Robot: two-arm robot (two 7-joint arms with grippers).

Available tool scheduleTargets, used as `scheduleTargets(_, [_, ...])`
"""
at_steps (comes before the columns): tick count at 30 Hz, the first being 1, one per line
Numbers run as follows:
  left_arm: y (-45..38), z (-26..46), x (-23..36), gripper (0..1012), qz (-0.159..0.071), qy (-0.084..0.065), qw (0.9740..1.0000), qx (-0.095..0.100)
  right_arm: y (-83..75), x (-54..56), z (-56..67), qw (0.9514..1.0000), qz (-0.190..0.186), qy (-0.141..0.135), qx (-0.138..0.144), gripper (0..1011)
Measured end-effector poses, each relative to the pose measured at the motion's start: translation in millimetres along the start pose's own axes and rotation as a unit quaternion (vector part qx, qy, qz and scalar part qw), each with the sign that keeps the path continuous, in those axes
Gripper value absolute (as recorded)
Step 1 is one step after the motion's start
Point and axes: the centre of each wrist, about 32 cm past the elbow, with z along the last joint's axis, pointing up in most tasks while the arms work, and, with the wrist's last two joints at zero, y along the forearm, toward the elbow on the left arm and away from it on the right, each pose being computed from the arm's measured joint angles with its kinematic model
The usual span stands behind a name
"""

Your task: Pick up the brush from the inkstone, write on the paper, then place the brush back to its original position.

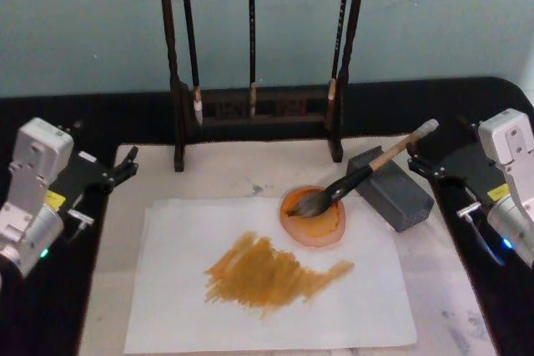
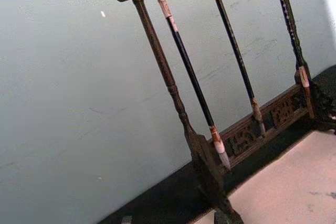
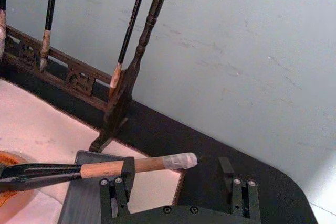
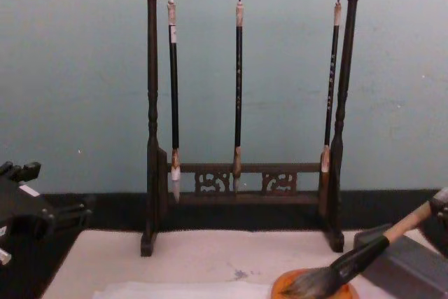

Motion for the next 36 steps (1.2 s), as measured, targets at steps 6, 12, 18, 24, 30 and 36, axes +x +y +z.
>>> scheduleTargets(6, [0.0, 0.0, 0.0, 1010, 0.000, 0.000, 1.0000, 0.000, -0.7, 0.3, 0.4, 1.0000, 0.000, 0.001, 0.000, 1000])
scheduleTargets(12, [0.0, 0.0, 0.0, 1010, 0.000, 0.000, 1.0000, 0.000, -19.5, 3.4, 7.1, 0.9981, 0.011, 0.061, -0.001, 1000])
scheduleTargets(18, [0.0, 0.0, 0.0, 1010, 0.000, 0.000, 1.0000, 0.000, -45.8, 7.9, 17.6, 0.9907, 0.019, 0.134, -0.009, 1000])
scheduleTargets(24, [0.0, 0.0, 0.0, 1009, 0.000, 0.000, 1.0000, 0.000, -59.7, 16.1, 24.2, 0.9614, 0.028, 0.272, -0.028, 1000])
scheduleTargets(30, [0.0, 0.0, 0.0, 1010, 0.000, 0.000, 1.0000, 0.000, -58.5, 29.4, 20.4, 0.8876, 0.032, 0.457, -0.050, 1000])
scheduleTargets(36, [0.0, 0.0, 0.1, 1010, 0.000, 0.000, 1.0000, 0.000, -41.1, 36.5, 9.8, 0.8273, 0.031, 0.558, -0.054, 1000])
